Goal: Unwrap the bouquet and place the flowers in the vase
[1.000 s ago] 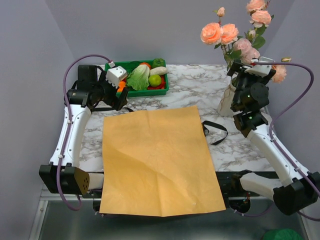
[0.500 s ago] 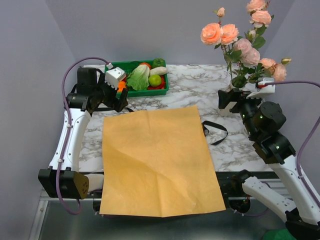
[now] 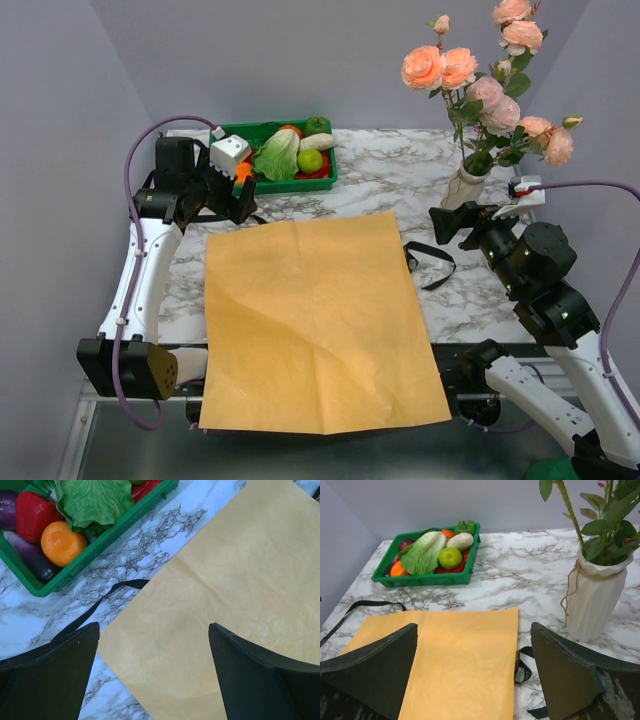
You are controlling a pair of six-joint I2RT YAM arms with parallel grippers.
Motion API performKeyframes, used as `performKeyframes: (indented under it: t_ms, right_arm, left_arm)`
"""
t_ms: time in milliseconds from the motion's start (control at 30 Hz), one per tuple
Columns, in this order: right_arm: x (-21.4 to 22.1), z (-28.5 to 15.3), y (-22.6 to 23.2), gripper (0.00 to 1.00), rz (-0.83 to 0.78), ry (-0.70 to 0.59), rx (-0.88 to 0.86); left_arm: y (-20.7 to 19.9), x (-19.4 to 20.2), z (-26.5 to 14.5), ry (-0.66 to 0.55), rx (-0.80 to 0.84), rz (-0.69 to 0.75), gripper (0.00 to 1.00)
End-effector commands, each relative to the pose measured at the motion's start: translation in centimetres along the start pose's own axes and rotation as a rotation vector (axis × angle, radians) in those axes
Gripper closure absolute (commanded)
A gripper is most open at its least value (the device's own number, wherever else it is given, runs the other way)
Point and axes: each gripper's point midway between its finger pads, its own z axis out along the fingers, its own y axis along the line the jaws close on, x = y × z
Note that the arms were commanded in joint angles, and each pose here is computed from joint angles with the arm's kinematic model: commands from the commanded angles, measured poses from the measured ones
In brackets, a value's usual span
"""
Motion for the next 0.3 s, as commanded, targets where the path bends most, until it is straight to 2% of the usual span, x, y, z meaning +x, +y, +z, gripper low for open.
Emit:
performKeyframes:
  t_ms: [0,267]
  right_arm:
    - [2.1,0.2,0.2,0.0,-0.023,0.071,-0.024]
    - [2.5,0.6,-0.9,0.0,-0.079,0.103,0.033]
  left_arm:
    - [0.1,0.0,-0.2,-0.022,-0.013,-0.012,0.01]
    - [0.7,-0.2,0.8,-0.021,-0.014,-0.037,0.01]
